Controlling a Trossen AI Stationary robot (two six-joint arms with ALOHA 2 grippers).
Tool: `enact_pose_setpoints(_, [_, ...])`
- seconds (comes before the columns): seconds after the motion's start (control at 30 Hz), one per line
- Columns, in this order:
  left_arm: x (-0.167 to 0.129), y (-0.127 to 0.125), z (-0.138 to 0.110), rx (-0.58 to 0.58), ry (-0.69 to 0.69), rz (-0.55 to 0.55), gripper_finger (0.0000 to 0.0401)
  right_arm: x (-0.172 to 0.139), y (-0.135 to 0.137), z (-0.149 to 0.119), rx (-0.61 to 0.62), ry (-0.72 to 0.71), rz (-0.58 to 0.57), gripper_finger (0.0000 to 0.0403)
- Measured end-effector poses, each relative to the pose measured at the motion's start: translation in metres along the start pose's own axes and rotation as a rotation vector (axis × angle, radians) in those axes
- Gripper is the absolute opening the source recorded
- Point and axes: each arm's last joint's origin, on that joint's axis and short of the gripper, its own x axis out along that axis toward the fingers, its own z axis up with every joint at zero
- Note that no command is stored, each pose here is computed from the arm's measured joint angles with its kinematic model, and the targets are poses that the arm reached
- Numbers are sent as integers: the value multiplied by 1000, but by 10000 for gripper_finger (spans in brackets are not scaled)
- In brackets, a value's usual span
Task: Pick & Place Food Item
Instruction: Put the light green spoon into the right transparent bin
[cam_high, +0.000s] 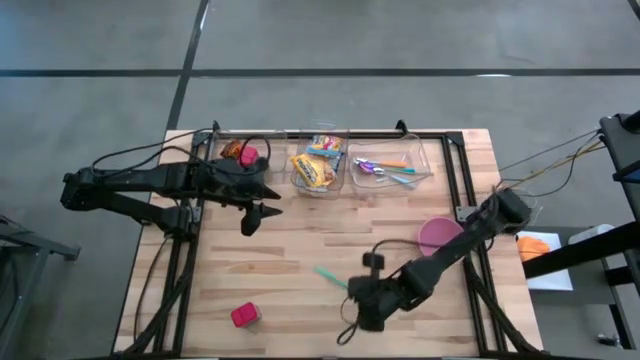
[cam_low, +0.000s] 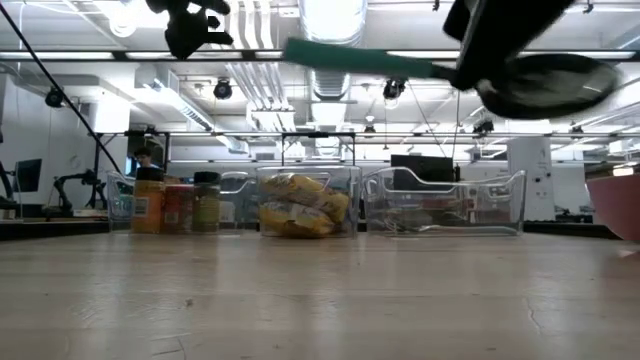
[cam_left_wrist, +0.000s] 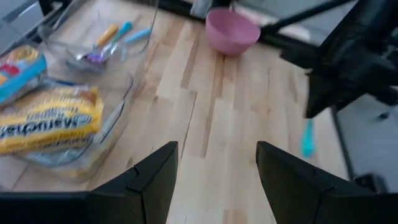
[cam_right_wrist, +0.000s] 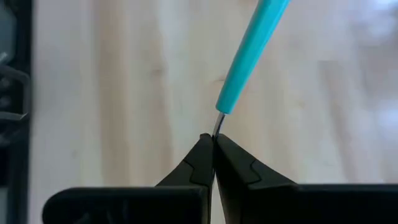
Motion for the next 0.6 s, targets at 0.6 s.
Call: enact_pose_setpoints(0.6, [0, -2, 4, -16, -41, -29, 223, -90, -143, -8, 212, -195, -179, 8])
